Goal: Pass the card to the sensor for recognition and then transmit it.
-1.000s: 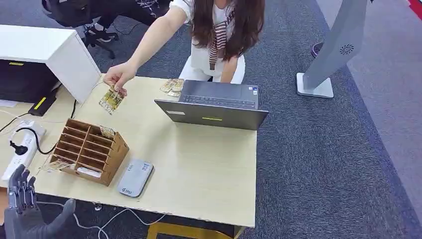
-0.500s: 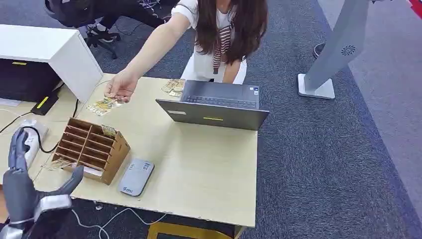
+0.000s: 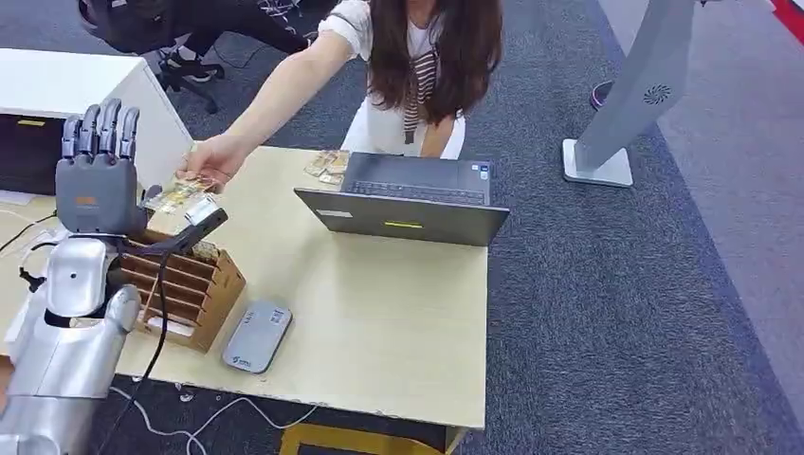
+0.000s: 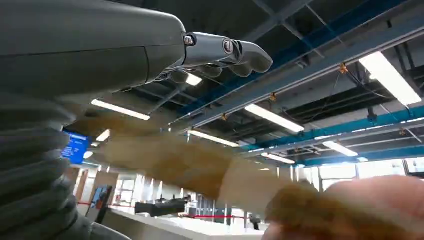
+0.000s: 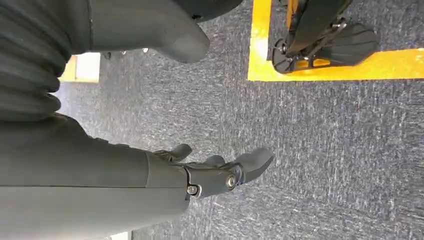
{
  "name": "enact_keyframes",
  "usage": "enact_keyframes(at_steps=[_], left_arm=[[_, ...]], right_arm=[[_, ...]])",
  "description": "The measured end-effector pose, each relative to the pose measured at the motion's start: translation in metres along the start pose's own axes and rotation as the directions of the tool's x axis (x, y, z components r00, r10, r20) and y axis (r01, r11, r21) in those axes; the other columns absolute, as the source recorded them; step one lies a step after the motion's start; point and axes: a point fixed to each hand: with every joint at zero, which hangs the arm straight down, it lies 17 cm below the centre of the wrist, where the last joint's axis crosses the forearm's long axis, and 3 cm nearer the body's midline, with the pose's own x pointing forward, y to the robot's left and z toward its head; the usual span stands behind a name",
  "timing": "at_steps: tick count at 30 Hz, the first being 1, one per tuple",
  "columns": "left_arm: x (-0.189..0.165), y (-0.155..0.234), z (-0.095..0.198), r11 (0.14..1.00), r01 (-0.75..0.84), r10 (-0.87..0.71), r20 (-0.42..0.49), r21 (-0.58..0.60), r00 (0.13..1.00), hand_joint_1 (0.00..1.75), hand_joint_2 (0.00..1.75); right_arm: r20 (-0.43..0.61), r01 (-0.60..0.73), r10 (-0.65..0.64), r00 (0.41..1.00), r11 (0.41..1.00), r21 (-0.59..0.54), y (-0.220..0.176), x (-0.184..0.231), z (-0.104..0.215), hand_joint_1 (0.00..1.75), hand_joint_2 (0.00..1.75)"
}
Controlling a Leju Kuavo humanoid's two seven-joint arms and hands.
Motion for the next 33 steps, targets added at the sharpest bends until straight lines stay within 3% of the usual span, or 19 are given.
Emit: enact_keyframes(at_steps=[9, 33], left_arm=[[-0.01, -0.037, 0.016, 0.996, 0.032, -0.032, -0.002, -0.085, 0.999, 0.0, 1.75], [-0.009, -0.055, 0.024, 0.99, 0.056, -0.056, 0.008, -0.131, 0.998, 0.0, 1.75]], right_arm=[[0.005, -0.027, 0.027, 1.0, 1.0, 0.007, 0.003, 0.0, 0.001, 0.0, 1.75], [0.009, -0.029, 0.029, 1.0, 1.0, 0.012, 0.005, 0.0, 0.001, 0.0, 1.75]])
